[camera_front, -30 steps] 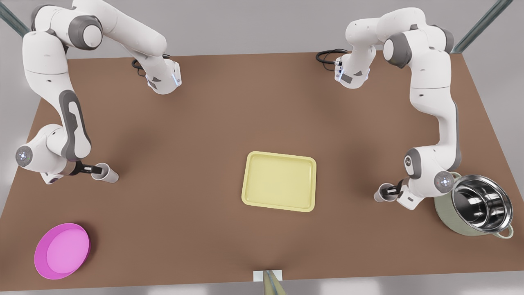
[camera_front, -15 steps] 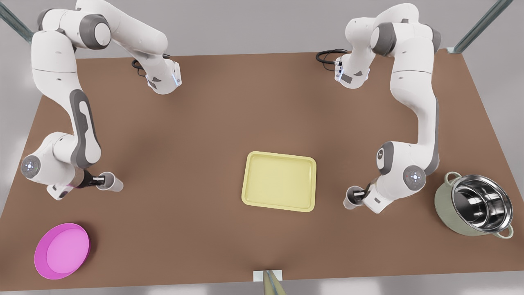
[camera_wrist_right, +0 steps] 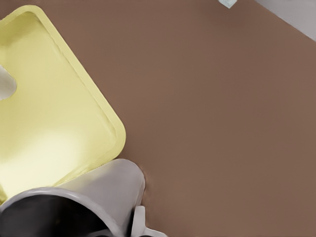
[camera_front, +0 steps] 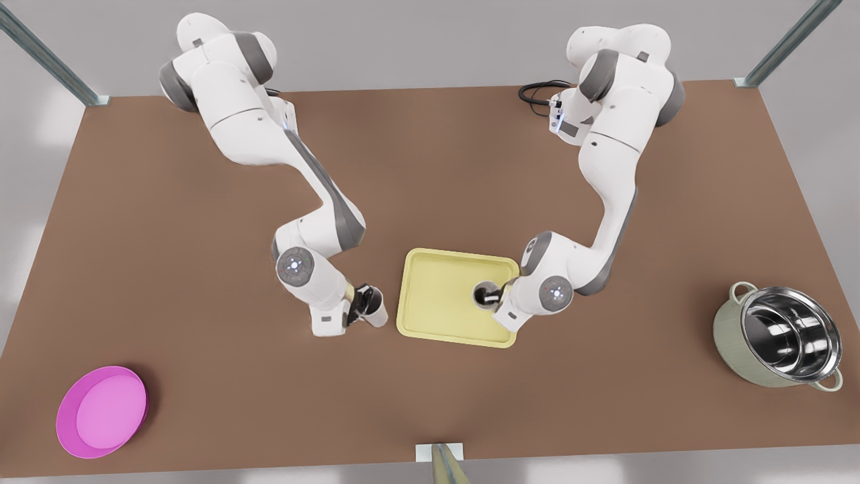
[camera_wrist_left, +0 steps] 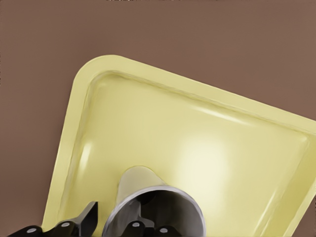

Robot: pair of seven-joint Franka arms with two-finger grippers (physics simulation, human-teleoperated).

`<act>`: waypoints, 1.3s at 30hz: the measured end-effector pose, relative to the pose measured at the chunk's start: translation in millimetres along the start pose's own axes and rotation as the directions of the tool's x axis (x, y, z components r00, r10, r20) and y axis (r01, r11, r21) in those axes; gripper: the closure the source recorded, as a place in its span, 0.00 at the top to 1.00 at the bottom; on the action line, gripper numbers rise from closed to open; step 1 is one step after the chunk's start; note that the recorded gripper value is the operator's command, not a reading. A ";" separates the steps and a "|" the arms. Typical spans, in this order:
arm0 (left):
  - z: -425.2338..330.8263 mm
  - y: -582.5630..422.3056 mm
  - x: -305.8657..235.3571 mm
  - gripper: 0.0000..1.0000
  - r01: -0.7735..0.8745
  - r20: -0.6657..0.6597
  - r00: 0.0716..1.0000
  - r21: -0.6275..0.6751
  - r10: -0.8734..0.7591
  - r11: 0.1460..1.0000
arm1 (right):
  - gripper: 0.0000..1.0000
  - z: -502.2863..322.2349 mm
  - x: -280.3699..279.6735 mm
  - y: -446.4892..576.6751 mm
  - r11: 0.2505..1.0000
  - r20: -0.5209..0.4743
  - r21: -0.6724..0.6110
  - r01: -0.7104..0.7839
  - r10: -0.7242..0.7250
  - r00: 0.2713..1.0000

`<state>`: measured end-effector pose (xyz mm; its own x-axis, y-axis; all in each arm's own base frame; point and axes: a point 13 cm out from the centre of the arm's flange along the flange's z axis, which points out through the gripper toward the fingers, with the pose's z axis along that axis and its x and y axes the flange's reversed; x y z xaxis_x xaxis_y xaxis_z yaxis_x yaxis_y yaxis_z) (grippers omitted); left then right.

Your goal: Use both arms to respectively pick up the white IKEA cups from the middle-left and middle-right positions, then place the white IKEA cups onto the middle-middle tray, ensuring that the cups remain upright and do not tip over

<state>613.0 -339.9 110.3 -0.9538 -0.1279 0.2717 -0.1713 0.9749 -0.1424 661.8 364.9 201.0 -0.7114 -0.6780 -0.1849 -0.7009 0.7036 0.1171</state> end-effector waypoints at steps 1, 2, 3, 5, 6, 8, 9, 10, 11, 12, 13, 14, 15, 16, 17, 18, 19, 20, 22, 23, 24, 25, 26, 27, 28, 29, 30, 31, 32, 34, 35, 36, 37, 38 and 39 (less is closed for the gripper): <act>-0.1 0.7 -2.0 0.80 0.021 0.003 1.000 0.005 -0.021 1.000 | 0.21 4.2 -11.0 16.0 1.000 0.010 -0.007 0.007 -0.007 1.000; -0.7 1.4 -3.9 0.95 0.040 0.005 0.999 0.011 -0.040 0.999 | 0.21 7.8 -21.7 30.0 1.000 0.020 -0.012 0.011 -0.011 1.000; -1.9 2.9 -6.4 1.00 0.060 0.007 0.998 0.018 -0.060 0.998 | 0.21 14.4 -27.6 40.3 1.000 0.023 -0.018 0.009 -0.009 1.000; -6.6 3.2 -9.1 1.00 0.093 0.005 0.996 0.038 -0.093 0.995 | 0.21 42.5 -26.6 56.9 0.999 0.003 -0.049 -0.018 0.018 1.000; -7.9 3.6 -9.8 1.00 0.106 0.005 0.994 0.042 -0.106 0.993 | 0.21 56.2 -24.5 62.9 0.997 -0.007 -0.062 -0.034 0.033 0.999; -9.2 3.8 -9.8 1.00 0.129 0.007 0.992 0.041 -0.129 0.991 | 0.21 79.2 -23.4 70.1 0.994 -0.019 -0.083 -0.065 0.064 0.998; -8.9 3.8 -9.0 1.00 0.139 0.006 0.990 0.038 -0.139 0.990 | 0.21 86.5 -23.1 72.5 0.993 -0.022 -0.089 -0.079 0.078 0.997; -9.3 4.3 -8.2 1.00 0.148 0.005 0.989 0.034 -0.148 0.988 | 0.21 90.2 -23.5 74.4 0.991 -0.023 -0.094 -0.091 0.089 0.996; -10.7 4.9 -7.4 1.00 0.157 0.004 0.988 0.029 -0.157 0.987 | 0.75 92.2 -24.0 75.6 0.990 -0.022 -0.098 -0.104 0.102 0.995; -12.7 5.4 -6.3 1.00 0.165 0.004 0.986 0.025 -0.165 0.986 | 1.00 93.6 -24.1 76.2 0.988 -0.023 -0.101 -0.116 0.114 0.993; -14.5 5.7 -5.4 1.00 0.174 0.004 0.985 0.022 -0.174 0.985 | 1.00 94.3 -24.4 76.5 0.987 -0.022 -0.103 -0.127 0.125 0.992; -17.5 6.1 -4.5 1.00 0.181 0.004 0.983 0.019 -0.182 0.983 | 1.00 94.5 -24.7 76.6 0.985 -0.022 -0.103 -0.136 0.135 0.991; -21.2 6.9 -3.9 1.00 0.190 0.005 0.982 0.017 -0.190 0.982 | 1.00 94.6 -25.0 76.4 0.984 -0.021 -0.103 -0.146 0.144 0.989; -23.3 8.4 -3.9 1.00 0.199 0.004 0.980 0.015 -0.199 0.980 | 1.00 94.5 -25.2 75.6 0.982 -0.021 -0.103 -0.156 0.154 0.988; -24.3 9.6 -3.6 1.00 0.208 0.003 0.978 0.013 -0.208 0.978 | 1.00 94.5 -25.4 76.3 0.980 -0.021 -0.107 -0.166 0.164 0.986; -25.3 10.6 -3.1 1.00 0.216 0.001 0.976 0.010 -0.216 0.976 | 1.00 94.3 -25.6 75.9 0.978 -0.020 -0.108 -0.176 0.174 0.984; -26.7 11.2 -2.9 1.00 0.223 0.001 0.975 0.009 -0.223 0.975 | 1.00 93.8 -25.8 75.1 0.977 -0.020 -0.109 -0.185 0.184 0.983; -30.9 11.7 -3.0 1.00 0.230 0.003 0.973 0.009 -0.230 0.973 | 1.00 93.2 -25.8 73.6 0.975 -0.019 -0.108 -0.194 0.193 0.981; -113.3 10.4 -35.5 1.00 0.246 0.086 0.964 0.066 -0.251 0.967 | 1.00 89.9 -26.0 75.5 0.970 -0.019 -0.122 -0.210 0.209 0.978; -162.2 18.3 -49.8 1.00 0.259 0.136 0.954 0.085 -0.268 0.962 | 1.00 81.7 -27.8 76.5 0.968 -0.013 -0.129 -0.215 0.215 0.976; -199.7 31.6 -57.6 1.00 0.277 0.173 0.942 0.087 -0.288 0.957 | 1.00 68.2 -31.3 79.0 0.966 -0.004 -0.141 -0.218 0.220 0.976; -237.9 45.3 -58.1 1.00 0.284 0.213 0.932 0.076 -0.294 0.956 | 1.00 42.7 -36.9 77.9 0.964 0.013 -0.150 -0.221 0.226 0.974; -275.6 71.8 -47.6 1.00 0.296 0.260 0.920 0.027 -0.293 0.955 | 1.00 10.5 -39.8 67.7 0.961 0.027 -0.151 -0.231 0.238 0.971; -311.5 105.3 -25.2 1.00 0.309 0.304 0.910 -0.045 -0.281 0.950 | 1.00 -20.3 -32.4 35.5 0.954 0.027 -0.138 -0.265 0.271 0.962; -342.7 128.5 2.0 1.00 0.304 0.331 0.908 -0.097 -0.258 0.948 | 1.00 -44.5 -9.6 -20.6 0.940 0.005 -0.104 -0.324 0.326 0.945; -363.9 141.0 26.5 1.00 0.286 0.339 0.912 -0.126 -0.230 0.950 | 1.00 -61.9 28.7 -86.2 0.927 -0.038 -0.019 -0.374 0.373 0.927; -370.5 148.0 40.3 1.00 0.262 0.329 0.923 -0.152 -0.201 0.953 | 1.00 -84.7 72.3 -149.3 0.909 -0.085 0.104 -0.404 0.413 0.907; -371.5 152.9 47.6 1.00 0.238 0.312 0.934 -0.173 -0.176 0.956 | 1.00 -132.5 102.6 -198.2 0.880 -0.092 0.209 -0.427 0.452 0.887; -371.7 157.6 52.0 1.00 0.215 0.295 0.943 -0.188 -0.154 0.958 | 1.00 -193.6 125.9 -224.9 0.849 -0.073 0.276 -0.451 0.487 0.871; -368.7 163.7 57.0 1.00 0.167 0.260 0.960 -0.215 -0.109 0.962 | 1.00 -290.5 187.5 -246.2 0.787 -0.054 0.331 -0.521 0.567 0.822; -366.0 165.4 58.3 1.00 0.143 0.242 0.966 -0.225 -0.087 0.964 | 1.00 -321.8 220.3 -246.0 0.764 -0.060 0.337 -0.551 0.601 0.797; -363.2 165.8 59.7 1.00 0.118 0.225 0.972 -0.233 -0.065 0.965 | 1.00 -343.4 246.6 -239.5 0.748 -0.071 0.338 -0.571 0.625 0.777; -360.8 164.4 61.6 1.00 0.092 0.207 0.977 -0.234 -0.043 0.968 | 1.00 -358.1 264.6 -229.8 0.741 -0.083 0.334 -0.583 0.639 0.765; -358.9 163.3 63.1 1.00 0.068 0.192 0.981 -0.234 -0.022 0.970 | 1.00 -367.1 277.3 -219.1 0.739 -0.097 0.328 -0.589 0.646 0.757; -357.5 162.5 64.4 1.00 0.045 0.180 0.984 -0.235 -0.002 0.971 | 1.00 -371.6 285.8 -210.7 0.739 -0.112 0.322 -0.592 0.651 0.751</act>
<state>612.0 -124.5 444.9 -0.9823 -0.1609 0.0961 -0.1515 0.9836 0.0978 587.3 -56.2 486.1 -0.9961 -0.0751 0.0463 -0.0801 0.9898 -0.1180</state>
